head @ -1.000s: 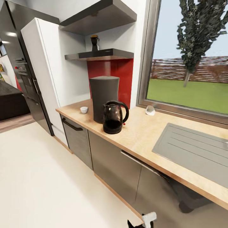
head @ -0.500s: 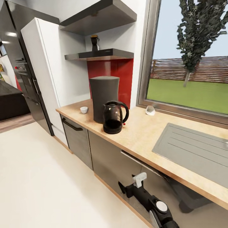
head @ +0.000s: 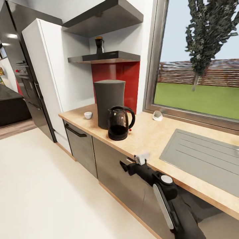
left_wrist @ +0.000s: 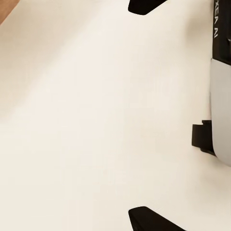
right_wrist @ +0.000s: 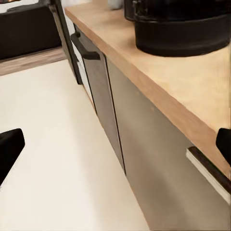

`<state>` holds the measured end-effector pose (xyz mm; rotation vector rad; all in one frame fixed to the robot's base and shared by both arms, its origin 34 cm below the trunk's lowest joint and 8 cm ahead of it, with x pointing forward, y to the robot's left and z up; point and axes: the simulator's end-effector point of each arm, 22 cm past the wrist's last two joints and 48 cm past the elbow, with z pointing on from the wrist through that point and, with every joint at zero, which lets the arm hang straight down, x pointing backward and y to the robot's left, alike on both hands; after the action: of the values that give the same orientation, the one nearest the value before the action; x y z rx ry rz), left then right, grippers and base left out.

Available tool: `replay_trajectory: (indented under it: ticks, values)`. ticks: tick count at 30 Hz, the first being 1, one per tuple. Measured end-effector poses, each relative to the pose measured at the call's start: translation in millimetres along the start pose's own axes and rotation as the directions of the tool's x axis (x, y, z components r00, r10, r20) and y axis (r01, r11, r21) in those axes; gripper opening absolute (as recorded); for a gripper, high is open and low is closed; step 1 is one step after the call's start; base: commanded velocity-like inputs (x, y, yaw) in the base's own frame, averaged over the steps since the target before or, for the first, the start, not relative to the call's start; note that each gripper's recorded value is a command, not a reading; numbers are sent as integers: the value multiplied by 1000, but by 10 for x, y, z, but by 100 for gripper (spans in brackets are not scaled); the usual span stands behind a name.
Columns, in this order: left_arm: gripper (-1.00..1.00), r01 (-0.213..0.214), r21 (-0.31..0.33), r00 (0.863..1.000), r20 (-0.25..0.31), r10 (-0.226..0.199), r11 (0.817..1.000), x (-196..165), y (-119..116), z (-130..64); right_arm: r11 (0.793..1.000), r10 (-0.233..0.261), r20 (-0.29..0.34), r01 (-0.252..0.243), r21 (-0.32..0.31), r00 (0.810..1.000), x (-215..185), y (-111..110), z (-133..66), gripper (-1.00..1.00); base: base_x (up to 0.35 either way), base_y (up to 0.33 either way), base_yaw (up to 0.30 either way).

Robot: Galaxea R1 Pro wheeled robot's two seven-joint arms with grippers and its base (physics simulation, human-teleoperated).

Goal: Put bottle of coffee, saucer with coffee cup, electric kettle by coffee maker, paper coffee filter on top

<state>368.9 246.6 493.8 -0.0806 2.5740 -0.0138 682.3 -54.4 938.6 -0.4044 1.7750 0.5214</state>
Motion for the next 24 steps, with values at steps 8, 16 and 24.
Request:
replay_trajectory:
  ticks: [8, 16, 24]
  values:
    - [100, -1, 1, 1000, 1, 1, 1000, -1, -8, 0, 1000, -8, 31, 7, 26, 999, -1032, -323, 136, 100, 0, 0, 0]
    - [100, -1, 1, 1000, 1, 1, 1000, -1, -5, -1, 966, 32, 84, -53, 252, 996, -1366, -1264, -130, 100, 52, 0, 0]
    - [100, 1, -1, 1000, 1, -1, 1000, -2, 7, -2, 855, 23, 76, -59, 515, 997, -1406, -2053, -404, 100, 275, 0, 0]
